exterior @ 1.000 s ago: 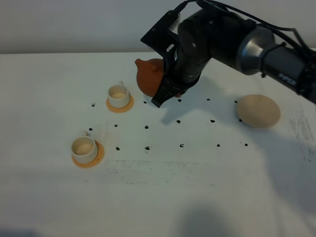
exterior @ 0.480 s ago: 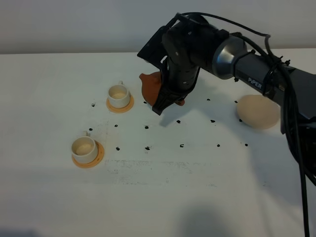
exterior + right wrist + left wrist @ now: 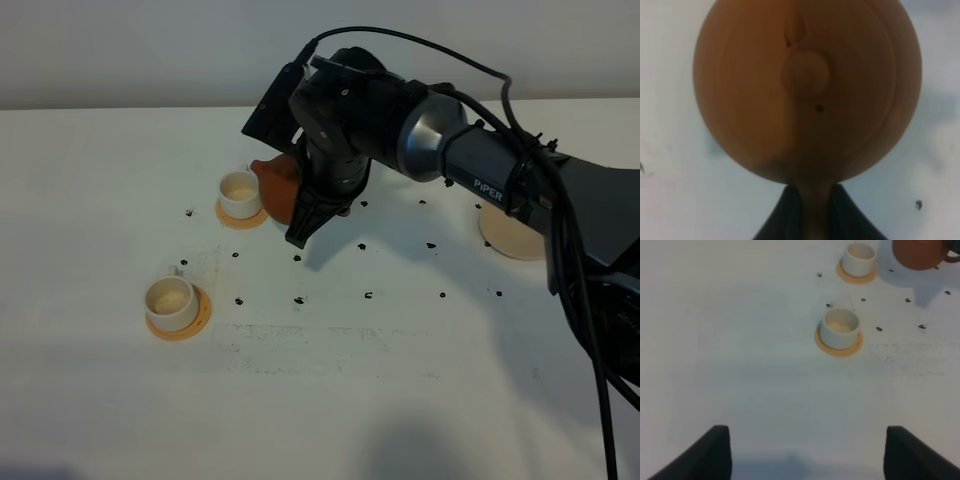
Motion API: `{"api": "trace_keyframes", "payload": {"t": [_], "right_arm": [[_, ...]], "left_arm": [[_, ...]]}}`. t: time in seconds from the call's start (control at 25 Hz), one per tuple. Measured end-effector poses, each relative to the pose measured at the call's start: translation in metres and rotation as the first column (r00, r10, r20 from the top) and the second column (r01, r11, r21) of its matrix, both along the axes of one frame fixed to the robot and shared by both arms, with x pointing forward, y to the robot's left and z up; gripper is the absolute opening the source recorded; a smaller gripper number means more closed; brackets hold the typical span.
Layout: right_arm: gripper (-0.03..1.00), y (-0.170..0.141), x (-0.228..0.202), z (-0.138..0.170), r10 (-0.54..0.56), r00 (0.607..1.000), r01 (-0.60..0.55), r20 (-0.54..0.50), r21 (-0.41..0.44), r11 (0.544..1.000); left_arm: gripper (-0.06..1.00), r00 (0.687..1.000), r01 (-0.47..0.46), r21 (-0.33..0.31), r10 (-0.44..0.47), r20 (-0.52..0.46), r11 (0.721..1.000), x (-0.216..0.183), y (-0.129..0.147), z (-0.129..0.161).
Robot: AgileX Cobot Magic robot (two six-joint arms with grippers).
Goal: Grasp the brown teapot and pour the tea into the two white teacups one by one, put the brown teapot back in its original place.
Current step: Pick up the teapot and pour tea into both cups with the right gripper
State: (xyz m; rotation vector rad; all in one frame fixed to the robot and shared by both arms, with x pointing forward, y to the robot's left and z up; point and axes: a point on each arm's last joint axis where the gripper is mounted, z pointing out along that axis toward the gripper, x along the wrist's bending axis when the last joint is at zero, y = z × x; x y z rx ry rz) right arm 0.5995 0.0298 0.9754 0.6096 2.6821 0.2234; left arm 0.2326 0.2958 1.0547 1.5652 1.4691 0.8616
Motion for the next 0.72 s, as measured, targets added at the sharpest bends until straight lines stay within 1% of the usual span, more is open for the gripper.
{"api": "trace_keyframes", "payload": {"t": [0.24,0.48,0.72], "right_arm": [[0.13,0.002,0.004,-0.003,0.013,0.999,-0.013,0.031,0.010,1.000],[0.13,0.002,0.010,-0.001,0.015,0.998,-0.017,0.063,0.046,0.999],[0.13,0.002,0.022,-0.013,-0.004,0.999,0.003,0.053,0.030,1.000]], "left_arm": [[0.61,1.000,0.000,0.000,0.000,0.000,1.000,0.000,0.000,0.000],[0.61,1.000,0.000,0.000,0.000,0.000,1.000,0.000,0.000,0.000],[0.61,1.000,0.000,0.000,0.000,0.000,1.000,0.000,0.000,0.000]]}}
